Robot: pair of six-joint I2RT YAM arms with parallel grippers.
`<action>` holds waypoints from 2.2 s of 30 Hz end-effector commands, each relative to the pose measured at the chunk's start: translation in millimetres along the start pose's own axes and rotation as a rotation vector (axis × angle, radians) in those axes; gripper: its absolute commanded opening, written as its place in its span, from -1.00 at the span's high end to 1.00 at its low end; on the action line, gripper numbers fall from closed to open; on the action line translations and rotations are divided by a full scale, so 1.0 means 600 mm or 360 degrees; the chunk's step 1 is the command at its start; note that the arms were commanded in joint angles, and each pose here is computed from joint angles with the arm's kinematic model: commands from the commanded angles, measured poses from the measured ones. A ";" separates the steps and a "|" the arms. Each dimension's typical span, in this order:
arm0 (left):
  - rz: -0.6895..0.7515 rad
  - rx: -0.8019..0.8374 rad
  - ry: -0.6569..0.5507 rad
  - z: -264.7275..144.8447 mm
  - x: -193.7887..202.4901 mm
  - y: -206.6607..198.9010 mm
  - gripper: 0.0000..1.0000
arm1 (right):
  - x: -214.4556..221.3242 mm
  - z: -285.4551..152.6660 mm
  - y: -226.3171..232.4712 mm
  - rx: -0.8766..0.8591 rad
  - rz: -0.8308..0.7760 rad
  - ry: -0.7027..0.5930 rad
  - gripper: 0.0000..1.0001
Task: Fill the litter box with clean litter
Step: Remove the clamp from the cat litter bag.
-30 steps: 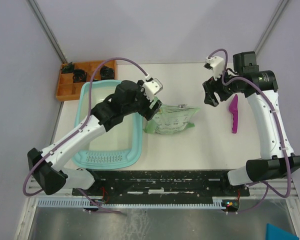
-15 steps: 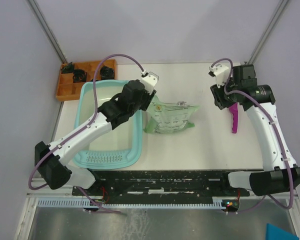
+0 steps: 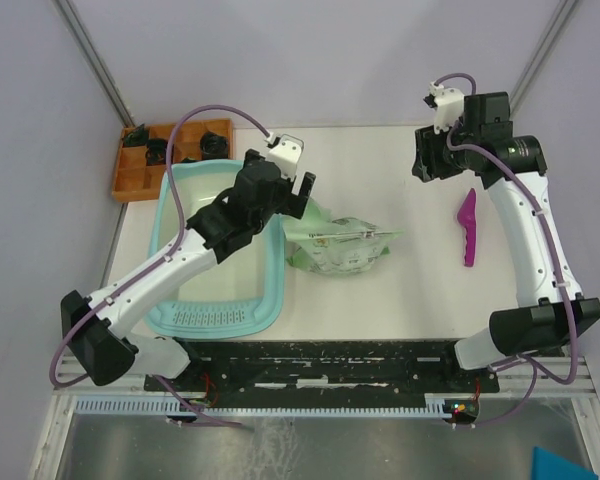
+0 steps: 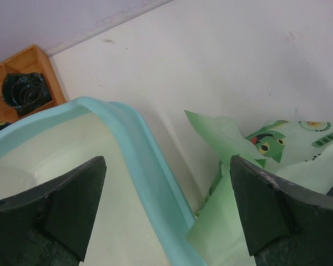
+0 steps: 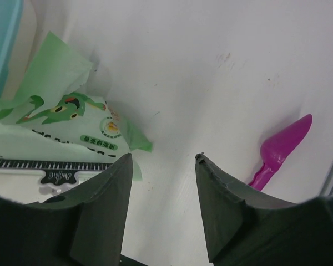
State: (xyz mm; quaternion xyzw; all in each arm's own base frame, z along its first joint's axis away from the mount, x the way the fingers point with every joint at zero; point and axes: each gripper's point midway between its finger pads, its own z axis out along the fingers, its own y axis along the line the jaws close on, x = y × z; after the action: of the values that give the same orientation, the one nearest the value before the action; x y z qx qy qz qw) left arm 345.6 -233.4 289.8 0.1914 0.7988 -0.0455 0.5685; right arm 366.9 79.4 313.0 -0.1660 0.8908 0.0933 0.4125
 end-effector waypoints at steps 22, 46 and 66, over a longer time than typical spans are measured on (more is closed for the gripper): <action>-0.0008 0.0339 -0.0164 -0.064 -0.059 -0.037 -0.99 | 0.018 0.027 0.005 -0.0115 -0.0191 0.0094 -0.35; 0.0481 0.0625 0.0296 -0.134 0.110 -0.172 -0.95 | 0.185 -0.044 0.056 -0.0343 -0.0503 0.0264 -0.31; 0.0749 0.0243 0.0256 -0.049 0.232 -0.125 0.95 | 0.300 -0.044 0.099 -0.0706 -0.1038 0.0224 -0.23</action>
State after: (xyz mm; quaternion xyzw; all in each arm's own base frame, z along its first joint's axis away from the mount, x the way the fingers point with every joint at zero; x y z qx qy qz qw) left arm 236.2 -241.6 146.6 0.4427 0.7896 0.0531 0.4216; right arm 211.4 88.0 214.1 -0.4492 0.8334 0.1671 0.2752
